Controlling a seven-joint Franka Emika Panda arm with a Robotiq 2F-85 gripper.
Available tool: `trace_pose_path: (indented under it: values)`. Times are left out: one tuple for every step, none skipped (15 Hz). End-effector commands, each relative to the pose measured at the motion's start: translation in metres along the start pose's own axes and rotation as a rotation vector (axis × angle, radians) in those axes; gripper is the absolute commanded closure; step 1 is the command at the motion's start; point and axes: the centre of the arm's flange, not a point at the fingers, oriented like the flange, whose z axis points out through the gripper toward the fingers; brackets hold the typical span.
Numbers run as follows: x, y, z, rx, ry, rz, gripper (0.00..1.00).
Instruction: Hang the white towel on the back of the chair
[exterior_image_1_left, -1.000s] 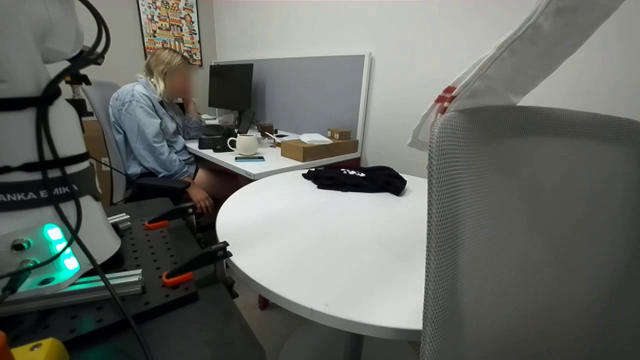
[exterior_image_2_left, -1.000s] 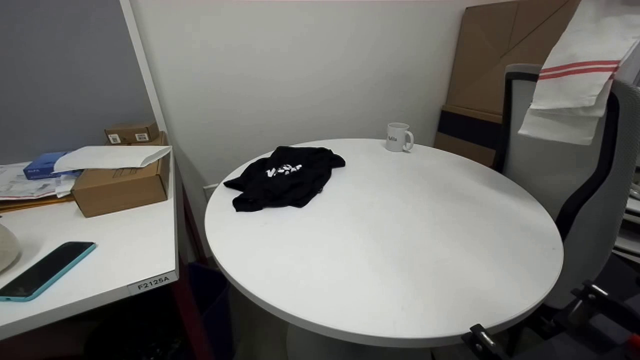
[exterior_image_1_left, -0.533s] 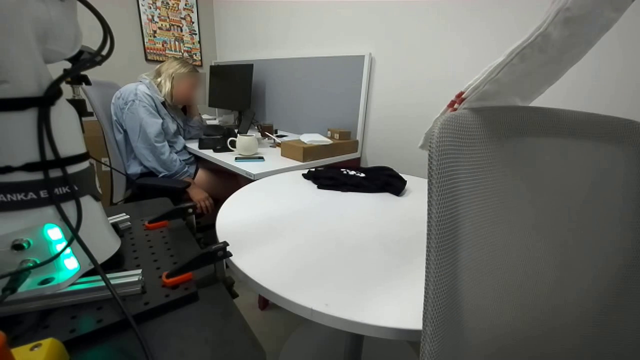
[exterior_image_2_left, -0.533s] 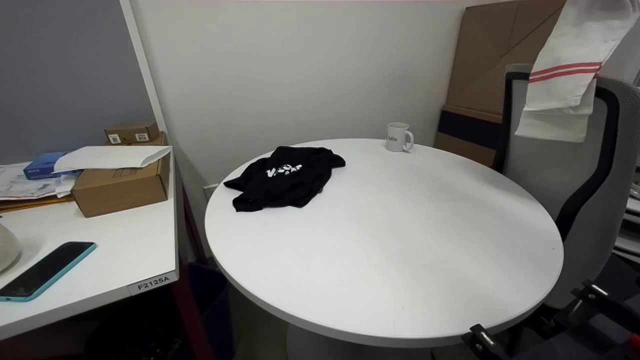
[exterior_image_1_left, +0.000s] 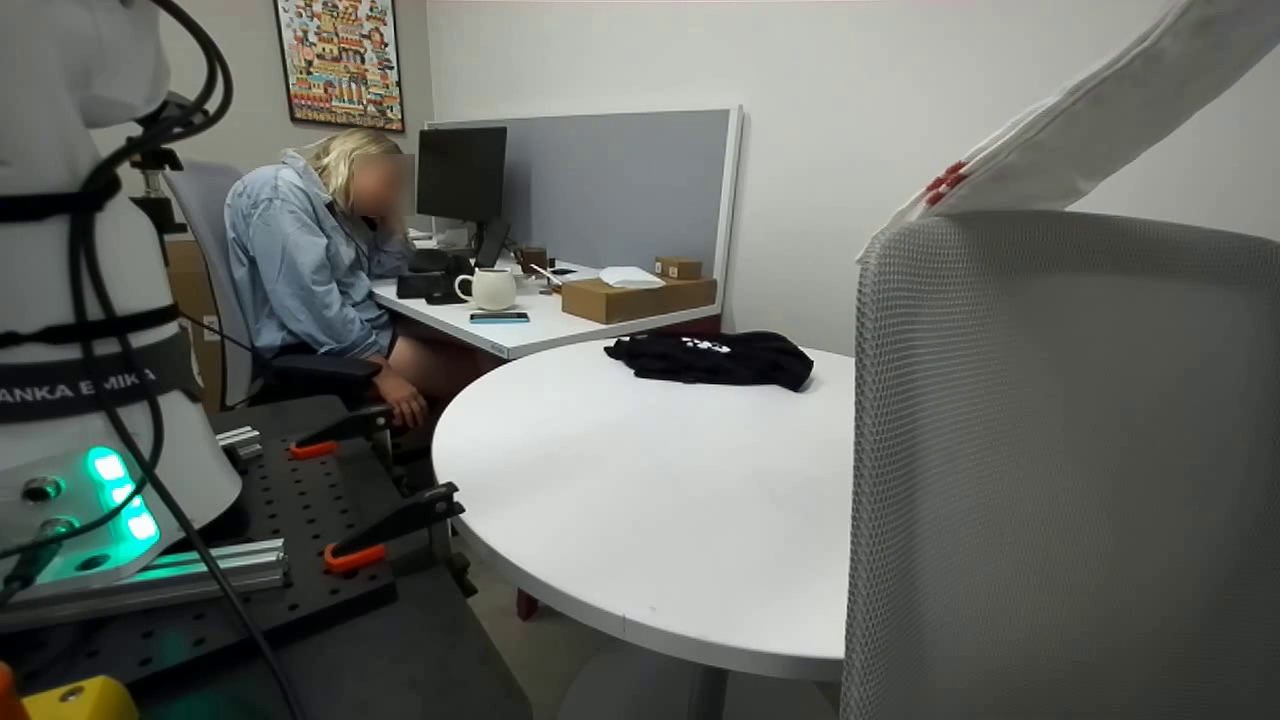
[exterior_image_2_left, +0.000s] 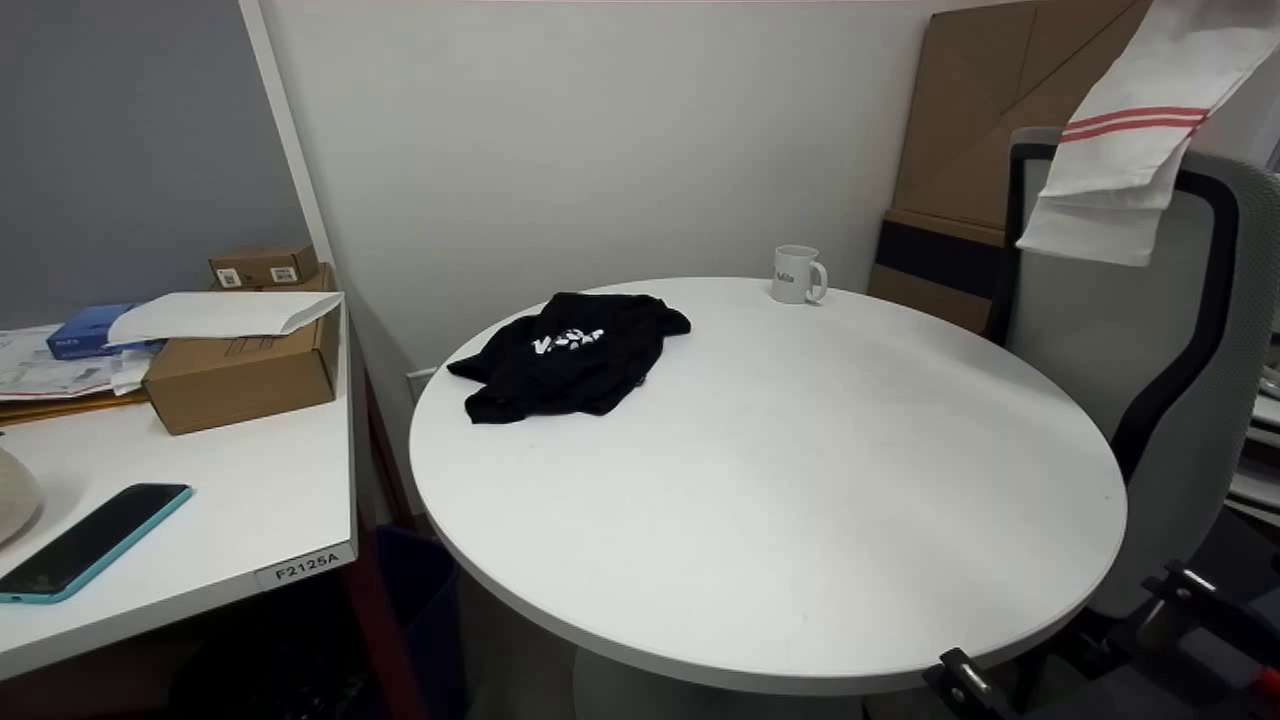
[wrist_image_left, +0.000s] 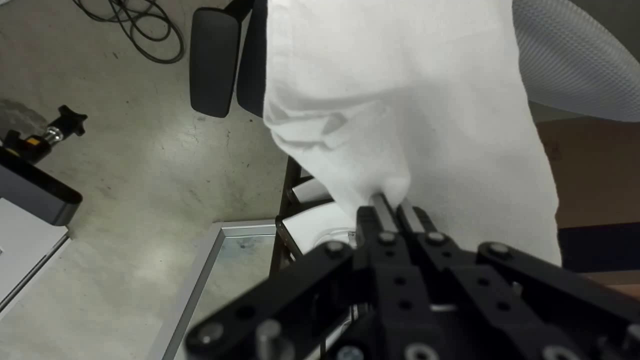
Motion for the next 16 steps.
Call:
trace_pose_path:
  values:
    - [0.017,-0.026,-0.023,0.029,0.029,0.029,0.99]
    - [0.015,-0.029,-0.026,0.033,0.034,0.028,0.71]
    - [0.013,-0.034,-0.026,0.032,0.040,0.024,0.70]
    - [0.011,-0.036,-0.026,0.033,0.043,0.021,0.64]
    - [0.010,-0.040,-0.024,0.032,0.044,0.019,0.55]
    - [0.009,-0.042,-0.023,0.032,0.047,0.018,0.49]
    - [0.007,-0.043,-0.022,0.031,0.049,0.020,0.42]
    - [0.007,-0.045,-0.021,0.033,0.052,0.021,0.34]
    - [0.006,-0.045,-0.020,0.032,0.056,0.021,0.27]
    - [0.004,-0.045,-0.020,0.034,0.058,0.022,0.19]
    - [-0.001,-0.046,-0.022,0.047,0.056,0.003,0.13]
    - [-0.008,-0.048,-0.024,0.070,0.043,-0.035,0.06]
    - [-0.023,-0.050,-0.029,0.113,0.016,-0.098,0.01]
    - [-0.040,-0.054,-0.033,0.146,-0.004,-0.150,0.00]
    - [-0.062,-0.060,-0.038,0.168,-0.014,-0.194,0.00]
    - [-0.083,-0.065,-0.043,0.196,-0.027,-0.237,0.00]
